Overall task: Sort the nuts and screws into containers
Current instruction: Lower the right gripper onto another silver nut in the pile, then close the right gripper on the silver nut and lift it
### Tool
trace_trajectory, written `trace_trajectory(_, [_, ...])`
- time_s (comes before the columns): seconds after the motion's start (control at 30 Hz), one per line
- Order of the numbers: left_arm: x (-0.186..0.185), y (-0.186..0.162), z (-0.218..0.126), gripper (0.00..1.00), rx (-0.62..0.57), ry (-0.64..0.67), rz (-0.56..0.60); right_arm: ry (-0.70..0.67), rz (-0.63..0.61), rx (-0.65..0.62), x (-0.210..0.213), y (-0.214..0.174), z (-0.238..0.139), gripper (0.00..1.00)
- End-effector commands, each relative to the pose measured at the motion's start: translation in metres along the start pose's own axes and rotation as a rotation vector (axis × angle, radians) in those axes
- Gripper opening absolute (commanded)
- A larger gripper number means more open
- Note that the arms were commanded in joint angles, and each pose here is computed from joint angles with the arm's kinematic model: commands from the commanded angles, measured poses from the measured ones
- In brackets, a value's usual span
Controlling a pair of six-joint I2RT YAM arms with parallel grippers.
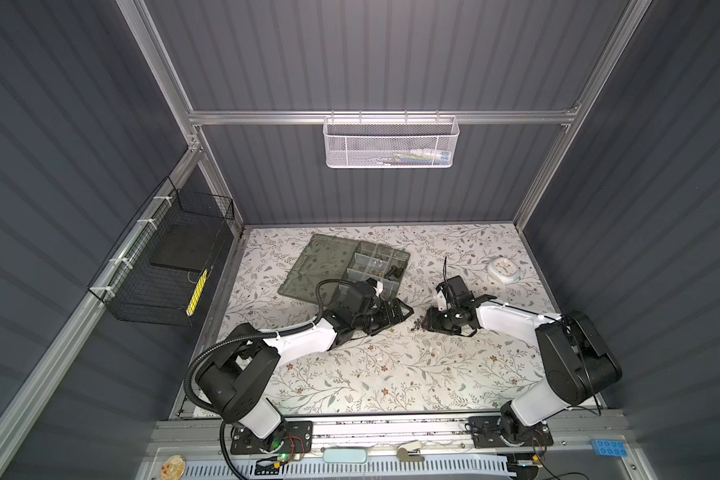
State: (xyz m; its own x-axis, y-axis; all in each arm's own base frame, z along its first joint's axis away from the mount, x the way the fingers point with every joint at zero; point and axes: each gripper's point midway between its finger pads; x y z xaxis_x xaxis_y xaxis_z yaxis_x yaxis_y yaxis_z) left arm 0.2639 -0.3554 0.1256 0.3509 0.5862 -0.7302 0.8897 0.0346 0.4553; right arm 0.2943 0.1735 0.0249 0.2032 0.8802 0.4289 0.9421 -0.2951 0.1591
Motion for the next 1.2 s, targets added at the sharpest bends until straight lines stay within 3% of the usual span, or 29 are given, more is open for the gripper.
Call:
trace_trajectory(0.0, [-0.001,0.002,-0.002,1.0,-0.023,0.005,0.001,0.008,-0.017,-0.001,0.007,0.003,0.001,0.43])
trace_trajectory(0.5, [0.0,0.001,-0.002,1.0,-0.023,0.008,-0.004,-0.008,-0.019,0.017,0.008,-0.003,0.009,0.23])
trace_trajectory(1.17, [0.0,0.002,-0.005,1.0,-0.029,0.013,-0.004,-0.011,-0.028,0.032,0.015,-0.009,0.014,0.11])
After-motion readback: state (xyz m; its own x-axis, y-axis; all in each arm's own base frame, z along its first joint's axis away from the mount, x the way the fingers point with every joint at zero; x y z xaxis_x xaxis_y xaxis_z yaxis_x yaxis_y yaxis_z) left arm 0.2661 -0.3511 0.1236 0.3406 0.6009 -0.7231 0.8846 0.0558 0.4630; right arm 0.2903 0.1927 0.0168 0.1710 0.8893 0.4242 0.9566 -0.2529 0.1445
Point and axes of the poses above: each gripper's point midway between its finger pads, its own z axis out along the fingers, its own x axis along the line the jaws close on, y = z × x, and after that the axes turned 14 degrees about z, right-handed
